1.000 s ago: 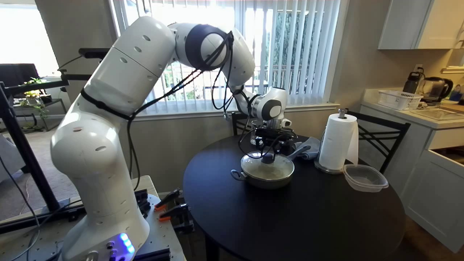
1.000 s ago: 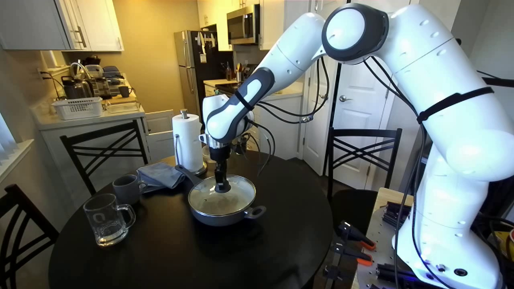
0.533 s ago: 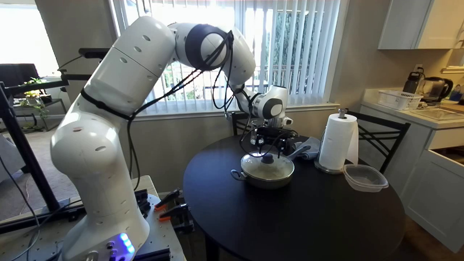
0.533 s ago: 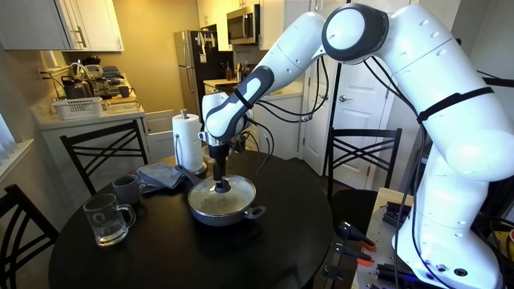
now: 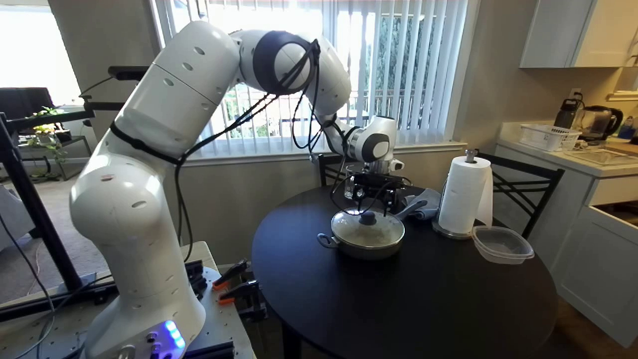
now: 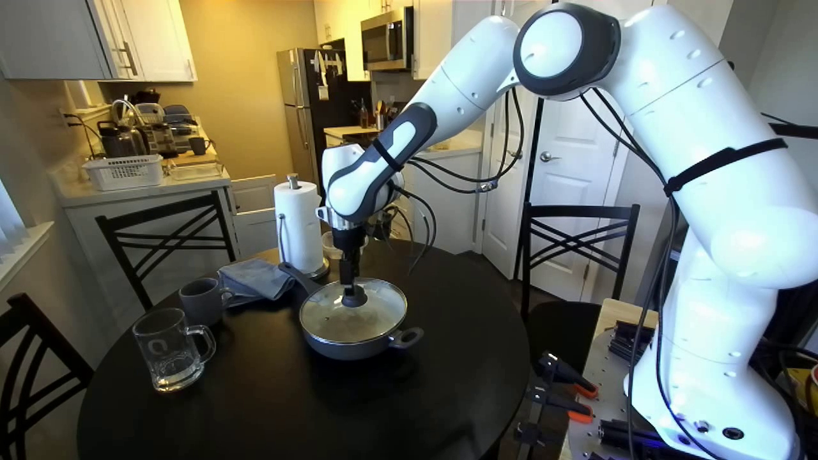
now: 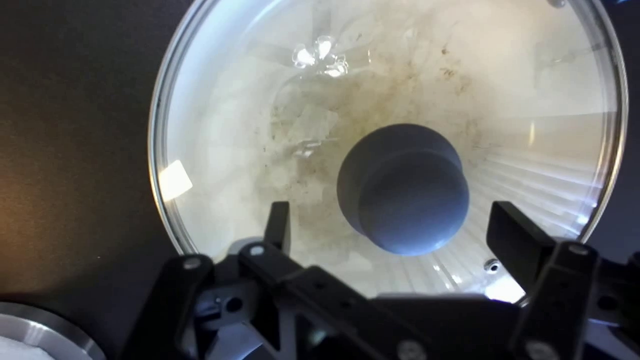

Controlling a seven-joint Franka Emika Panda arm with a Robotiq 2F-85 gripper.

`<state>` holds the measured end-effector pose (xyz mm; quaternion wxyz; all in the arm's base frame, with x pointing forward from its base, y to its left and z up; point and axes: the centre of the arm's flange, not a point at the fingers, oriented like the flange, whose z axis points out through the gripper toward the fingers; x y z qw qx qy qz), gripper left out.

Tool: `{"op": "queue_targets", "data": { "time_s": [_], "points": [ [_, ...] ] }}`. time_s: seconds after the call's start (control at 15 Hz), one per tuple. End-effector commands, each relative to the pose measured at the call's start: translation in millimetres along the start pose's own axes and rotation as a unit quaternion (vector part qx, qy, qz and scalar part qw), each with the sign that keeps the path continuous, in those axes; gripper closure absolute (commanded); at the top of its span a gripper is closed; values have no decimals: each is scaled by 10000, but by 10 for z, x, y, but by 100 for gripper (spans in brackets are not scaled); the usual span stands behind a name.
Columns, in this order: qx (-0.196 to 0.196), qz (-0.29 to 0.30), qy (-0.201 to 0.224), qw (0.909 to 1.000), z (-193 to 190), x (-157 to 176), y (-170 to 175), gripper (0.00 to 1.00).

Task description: Put the lid on the pot

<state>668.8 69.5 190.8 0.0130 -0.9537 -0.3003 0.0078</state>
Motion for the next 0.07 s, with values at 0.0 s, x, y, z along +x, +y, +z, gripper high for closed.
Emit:
{"op": "queue_targets", "data": {
  "time_s": [0.0],
  "points": [
    [0,0,0,10000,0,0,-1,0]
  ]
}}
